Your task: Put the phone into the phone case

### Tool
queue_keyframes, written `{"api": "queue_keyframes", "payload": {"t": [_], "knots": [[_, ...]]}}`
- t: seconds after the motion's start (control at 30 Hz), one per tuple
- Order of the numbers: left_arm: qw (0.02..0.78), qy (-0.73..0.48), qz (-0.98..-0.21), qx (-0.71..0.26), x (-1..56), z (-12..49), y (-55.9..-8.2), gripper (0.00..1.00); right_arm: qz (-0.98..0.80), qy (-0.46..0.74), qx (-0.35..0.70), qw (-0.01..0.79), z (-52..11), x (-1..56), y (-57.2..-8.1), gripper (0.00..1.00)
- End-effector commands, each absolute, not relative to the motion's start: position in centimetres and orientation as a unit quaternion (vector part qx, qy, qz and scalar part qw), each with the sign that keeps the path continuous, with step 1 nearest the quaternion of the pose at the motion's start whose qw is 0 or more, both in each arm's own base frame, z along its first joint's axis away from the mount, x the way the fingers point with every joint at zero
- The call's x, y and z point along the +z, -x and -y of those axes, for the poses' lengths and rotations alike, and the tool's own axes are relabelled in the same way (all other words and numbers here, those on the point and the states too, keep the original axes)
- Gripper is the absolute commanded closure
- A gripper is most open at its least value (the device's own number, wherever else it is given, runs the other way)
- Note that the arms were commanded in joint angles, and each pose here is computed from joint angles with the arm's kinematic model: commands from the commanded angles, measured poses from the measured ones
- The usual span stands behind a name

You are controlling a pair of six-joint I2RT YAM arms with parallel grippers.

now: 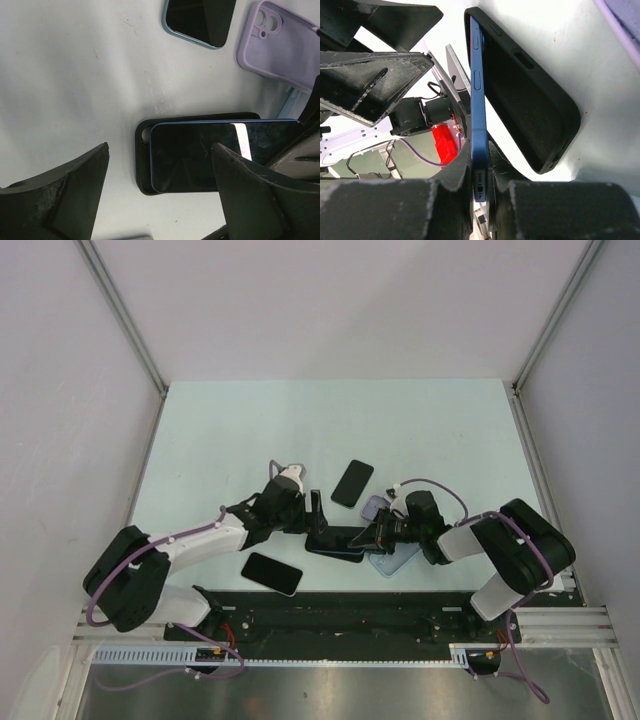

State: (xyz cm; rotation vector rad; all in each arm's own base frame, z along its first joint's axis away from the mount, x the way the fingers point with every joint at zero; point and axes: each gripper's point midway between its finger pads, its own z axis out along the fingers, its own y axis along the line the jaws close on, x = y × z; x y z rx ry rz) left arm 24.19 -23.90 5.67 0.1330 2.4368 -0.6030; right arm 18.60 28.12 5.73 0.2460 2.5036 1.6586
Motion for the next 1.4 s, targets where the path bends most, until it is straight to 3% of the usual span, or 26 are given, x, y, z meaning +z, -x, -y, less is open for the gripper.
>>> {"api": "queue_keyframes", "payload": {"t": [0.0,1.0,1.37], "knots": [[0.327,-0.049,-0.908,-0.259,7.7,25.9,-25.2,0.13,-0.828,-0.09,0.55,0.062,-28.2,5.1,-18.8,1.0],[0.289,-0.061,-0.921,-0.252,4.9,25.5,-23.4,0.14,-0.812,-0.079,0.578,0.025,-30.5,2.5,-20.2,1.0],[0.33,-0.049,-0.909,-0.249,6.6,22.7,-24.7,0.16,-0.809,-0.076,0.582,0.022,-30.6,2.6,-20.2,1.0]]}}
